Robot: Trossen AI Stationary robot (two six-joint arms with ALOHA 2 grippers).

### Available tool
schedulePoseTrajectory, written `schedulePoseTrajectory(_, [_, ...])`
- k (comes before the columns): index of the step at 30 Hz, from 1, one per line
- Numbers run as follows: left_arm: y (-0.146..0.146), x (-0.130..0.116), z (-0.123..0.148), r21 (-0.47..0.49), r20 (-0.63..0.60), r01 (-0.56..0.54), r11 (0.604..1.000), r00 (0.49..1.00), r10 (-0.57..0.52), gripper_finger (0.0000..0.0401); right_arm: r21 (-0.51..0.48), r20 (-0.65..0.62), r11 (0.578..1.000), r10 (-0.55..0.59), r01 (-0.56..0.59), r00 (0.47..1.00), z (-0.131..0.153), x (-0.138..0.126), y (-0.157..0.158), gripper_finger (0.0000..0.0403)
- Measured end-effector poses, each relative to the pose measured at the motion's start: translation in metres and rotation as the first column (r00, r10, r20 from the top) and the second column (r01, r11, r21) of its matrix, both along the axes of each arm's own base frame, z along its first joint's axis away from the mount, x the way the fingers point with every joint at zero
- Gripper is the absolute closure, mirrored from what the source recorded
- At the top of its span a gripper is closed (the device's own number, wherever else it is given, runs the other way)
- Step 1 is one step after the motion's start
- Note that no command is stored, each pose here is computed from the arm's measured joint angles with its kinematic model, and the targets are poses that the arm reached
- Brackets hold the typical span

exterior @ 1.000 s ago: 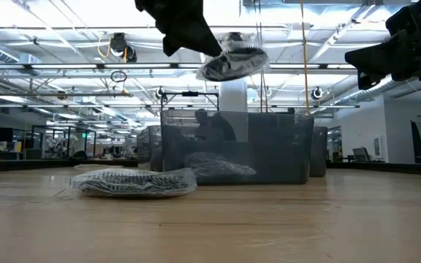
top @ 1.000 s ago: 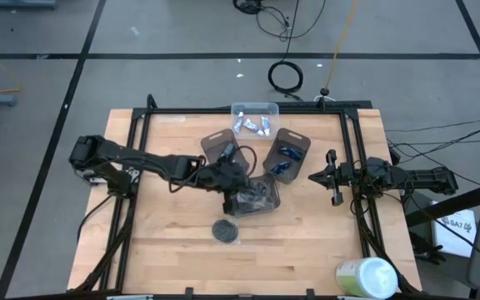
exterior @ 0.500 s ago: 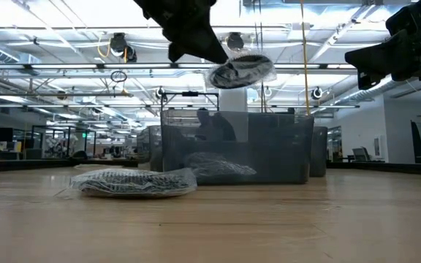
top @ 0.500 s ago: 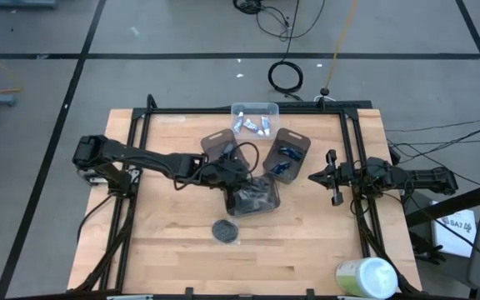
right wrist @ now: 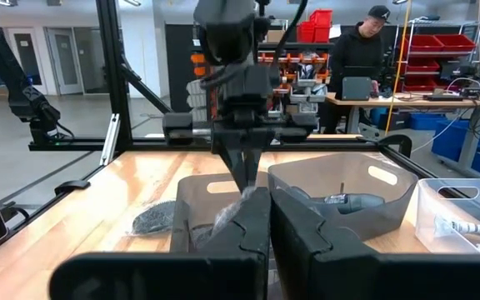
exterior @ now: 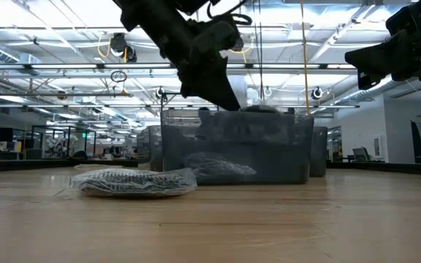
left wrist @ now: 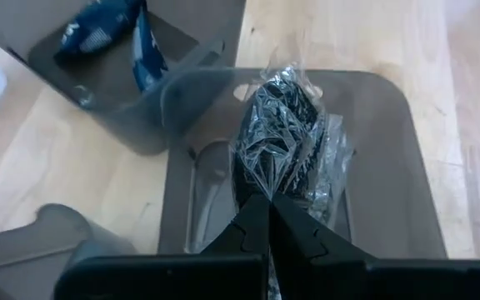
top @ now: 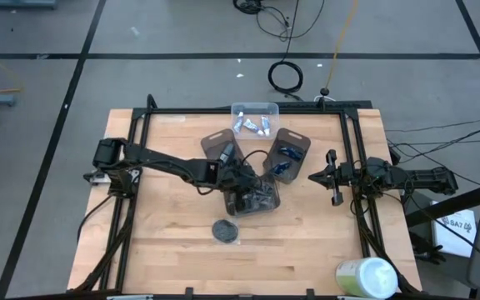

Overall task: Pick & Place Travel size toiletries
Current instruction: Put the bottom black hairbrush into the bottom black transparent bin

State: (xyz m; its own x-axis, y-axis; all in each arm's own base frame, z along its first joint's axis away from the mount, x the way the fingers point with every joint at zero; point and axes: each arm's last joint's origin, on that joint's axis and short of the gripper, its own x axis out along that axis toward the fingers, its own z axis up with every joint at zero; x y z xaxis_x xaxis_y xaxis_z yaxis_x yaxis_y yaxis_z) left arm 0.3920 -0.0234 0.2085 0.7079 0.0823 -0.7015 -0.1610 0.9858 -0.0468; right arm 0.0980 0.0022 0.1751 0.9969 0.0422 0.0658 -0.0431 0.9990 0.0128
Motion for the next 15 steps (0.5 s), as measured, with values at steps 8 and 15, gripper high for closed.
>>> schedulePoseTrajectory(8, [0.0012,0.0035,-0.0126,-0.009,-0.031,-0.015,1.0,0.999,0.014,0.0401,0.0,0.0,1.0,0.0,0.0,1.0,0.0,0.0,0.0,0.0399])
schedulePoseTrajectory(15, [0.0011,0.0036,-0.0126,-0.009,-0.03,-0.015,1.0,0.999,0.014,0.04,0.0,0.0,1.0,0.0,0.0,1.0,0.0,0.0,0.0,0.0399])
